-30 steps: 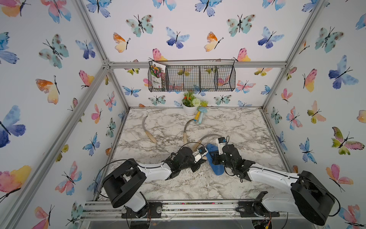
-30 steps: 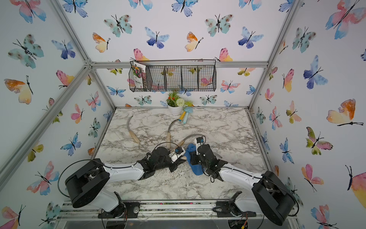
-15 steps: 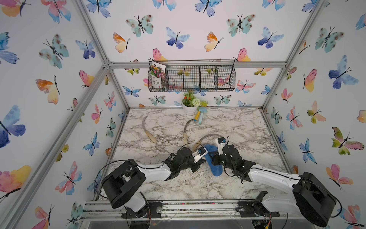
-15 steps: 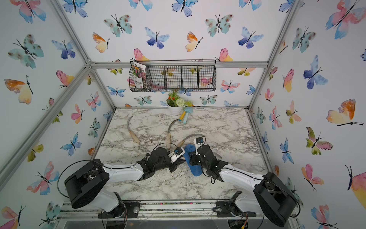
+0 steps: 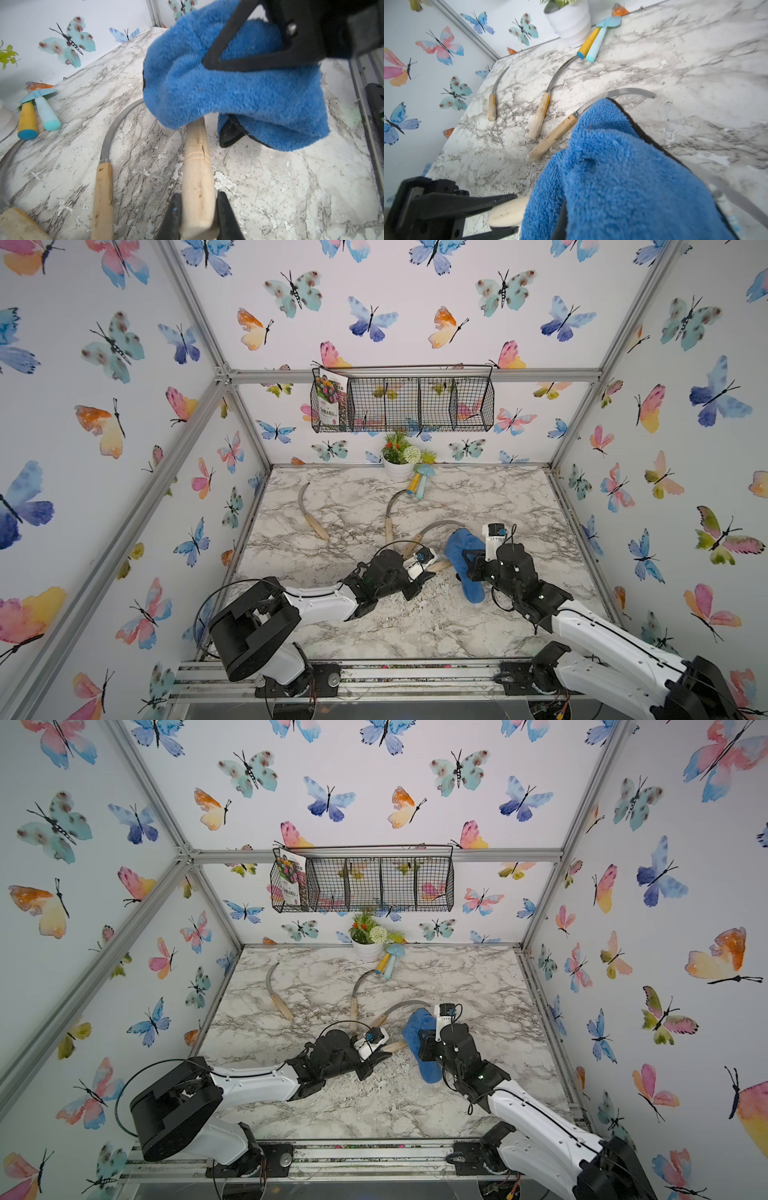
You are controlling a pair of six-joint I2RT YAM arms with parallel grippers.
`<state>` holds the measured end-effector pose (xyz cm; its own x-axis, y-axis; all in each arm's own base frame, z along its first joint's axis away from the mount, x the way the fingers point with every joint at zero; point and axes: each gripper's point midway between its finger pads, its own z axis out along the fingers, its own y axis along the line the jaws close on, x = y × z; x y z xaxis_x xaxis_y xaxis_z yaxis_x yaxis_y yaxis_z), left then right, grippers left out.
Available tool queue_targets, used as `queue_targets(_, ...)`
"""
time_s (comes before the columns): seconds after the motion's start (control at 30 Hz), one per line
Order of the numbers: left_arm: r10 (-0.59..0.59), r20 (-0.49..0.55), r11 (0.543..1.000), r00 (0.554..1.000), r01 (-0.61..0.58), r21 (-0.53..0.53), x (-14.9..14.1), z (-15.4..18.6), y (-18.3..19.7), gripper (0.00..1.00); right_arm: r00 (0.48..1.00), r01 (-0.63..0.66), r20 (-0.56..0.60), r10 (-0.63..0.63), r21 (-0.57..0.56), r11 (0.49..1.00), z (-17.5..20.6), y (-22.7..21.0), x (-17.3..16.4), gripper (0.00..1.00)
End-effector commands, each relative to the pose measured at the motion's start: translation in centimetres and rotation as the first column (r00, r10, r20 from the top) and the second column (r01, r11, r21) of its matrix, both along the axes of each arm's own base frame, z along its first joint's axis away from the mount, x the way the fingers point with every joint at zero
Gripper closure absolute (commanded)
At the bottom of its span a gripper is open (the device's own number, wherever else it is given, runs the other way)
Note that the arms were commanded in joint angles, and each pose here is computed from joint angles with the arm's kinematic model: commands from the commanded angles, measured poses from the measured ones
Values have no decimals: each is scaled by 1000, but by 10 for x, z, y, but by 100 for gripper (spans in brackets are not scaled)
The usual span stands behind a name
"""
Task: Wipe small sickles with rags
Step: Wipe the small sickle.
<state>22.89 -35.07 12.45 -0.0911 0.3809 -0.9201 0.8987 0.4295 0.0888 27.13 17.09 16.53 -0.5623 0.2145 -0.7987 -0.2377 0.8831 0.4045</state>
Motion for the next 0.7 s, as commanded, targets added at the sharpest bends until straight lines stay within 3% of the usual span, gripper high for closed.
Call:
queue_targets(0.0, -2, 151, 998, 989, 13, -68, -5, 29, 7, 100, 982, 189, 14, -189, -47, 981, 7, -43, 0, 98)
queue_targets(0.13, 34, 215, 998, 976, -20, -64, -5, 30, 17, 100, 951, 306, 51, -304, -47, 951, 24, -74, -4, 98)
queue_targets(0.23, -13, 230, 1000, 973, 18, -18, -11, 22, 14, 100, 935, 353, 47, -351, -66, 933, 27, -86, -4, 98)
queue_targets(0.33, 68, 263, 997, 962, -73, 10, 4, 16, 20, 100, 929, 371, 24, -370, -89, 924, 22, -91, 0, 98)
queue_targets(0.47, 183, 313, 979, 932, -202, 29, 24, 10, 32, 100, 937, 347, -18, -350, -87, 934, 10, -91, 12, 98)
queue_targets(0.67, 163, 337, 982, 927, -184, 32, 20, 9, 33, 100, 958, 249, -142, -248, -13, 968, -24, -93, 40, 98)
